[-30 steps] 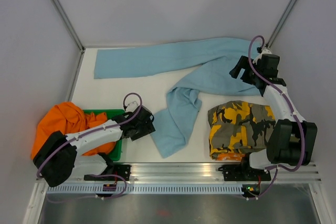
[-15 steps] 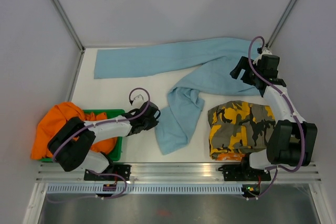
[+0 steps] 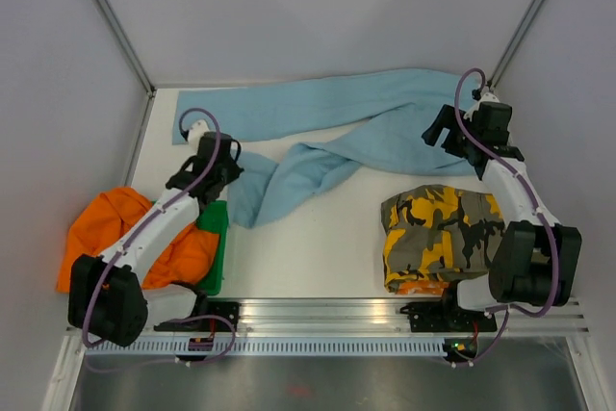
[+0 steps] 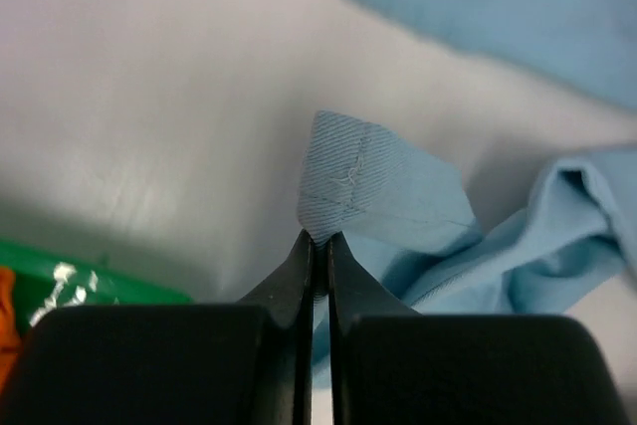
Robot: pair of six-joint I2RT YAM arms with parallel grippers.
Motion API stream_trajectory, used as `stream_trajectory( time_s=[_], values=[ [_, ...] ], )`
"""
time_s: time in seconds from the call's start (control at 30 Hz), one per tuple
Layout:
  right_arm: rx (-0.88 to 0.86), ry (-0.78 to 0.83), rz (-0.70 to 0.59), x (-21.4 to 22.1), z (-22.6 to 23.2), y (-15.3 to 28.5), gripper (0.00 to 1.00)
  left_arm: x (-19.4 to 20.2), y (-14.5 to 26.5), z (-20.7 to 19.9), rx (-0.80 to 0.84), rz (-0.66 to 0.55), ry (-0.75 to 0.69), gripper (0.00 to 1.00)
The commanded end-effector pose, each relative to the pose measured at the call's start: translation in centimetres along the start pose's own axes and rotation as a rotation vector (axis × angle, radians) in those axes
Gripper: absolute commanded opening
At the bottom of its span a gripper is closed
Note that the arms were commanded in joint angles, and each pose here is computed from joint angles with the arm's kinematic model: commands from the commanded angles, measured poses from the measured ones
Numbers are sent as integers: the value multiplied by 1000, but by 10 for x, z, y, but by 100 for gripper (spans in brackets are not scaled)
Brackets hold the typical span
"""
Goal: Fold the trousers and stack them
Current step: Flatten the trousers out
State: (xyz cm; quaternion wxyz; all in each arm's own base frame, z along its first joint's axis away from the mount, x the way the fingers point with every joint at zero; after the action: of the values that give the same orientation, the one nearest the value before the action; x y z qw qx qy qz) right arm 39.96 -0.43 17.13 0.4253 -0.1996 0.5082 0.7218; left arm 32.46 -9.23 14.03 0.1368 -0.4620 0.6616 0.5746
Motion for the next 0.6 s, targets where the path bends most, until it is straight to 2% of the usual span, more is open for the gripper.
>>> stream_trajectory(
  time_s=[0.0, 0.1, 0.23, 0.3, 0.37, 0.47, 0.57],
  values=[
    [-16, -26, -2, 2, 1, -14, 98, -80, 9, -10, 42, -179, -131, 2],
    [13, -63, 0, 7, -8, -27, 98, -106, -2, -7, 40, -222, -117, 2],
    [-6, -96, -4, 6, -6, -38, 98, -135, -24, 23, -25, -223, -4, 2],
    [-10, -93, -7, 2, -4, -42, 98, -147, -31, 26, 9, -231, 30, 2],
    [-2, -87, -4, 1, -6, -43, 98, -163, -36, 50, -32, -246, 74, 2],
    [11, -71, 5, 1, -10, -47, 98, -176, -38, 77, -129, -196, 93, 2],
    [35, -62, 27, 8, -16, -52, 98, -167, -47, 109, -176, -114, 115, 2]
  ],
)
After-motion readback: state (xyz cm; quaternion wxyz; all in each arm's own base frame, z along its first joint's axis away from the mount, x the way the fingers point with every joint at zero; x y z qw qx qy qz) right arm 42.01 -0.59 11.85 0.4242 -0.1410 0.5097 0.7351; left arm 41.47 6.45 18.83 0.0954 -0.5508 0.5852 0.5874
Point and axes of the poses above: each gripper's point midway between its finger pads, its own y axis back along the fingers, its own z axis along the line the jaws close on, x = y × z, the point moved 1 cm from there along y, back along the fingers, and after that the axes turned 2 degrees about -y, right-handed, at the moved point
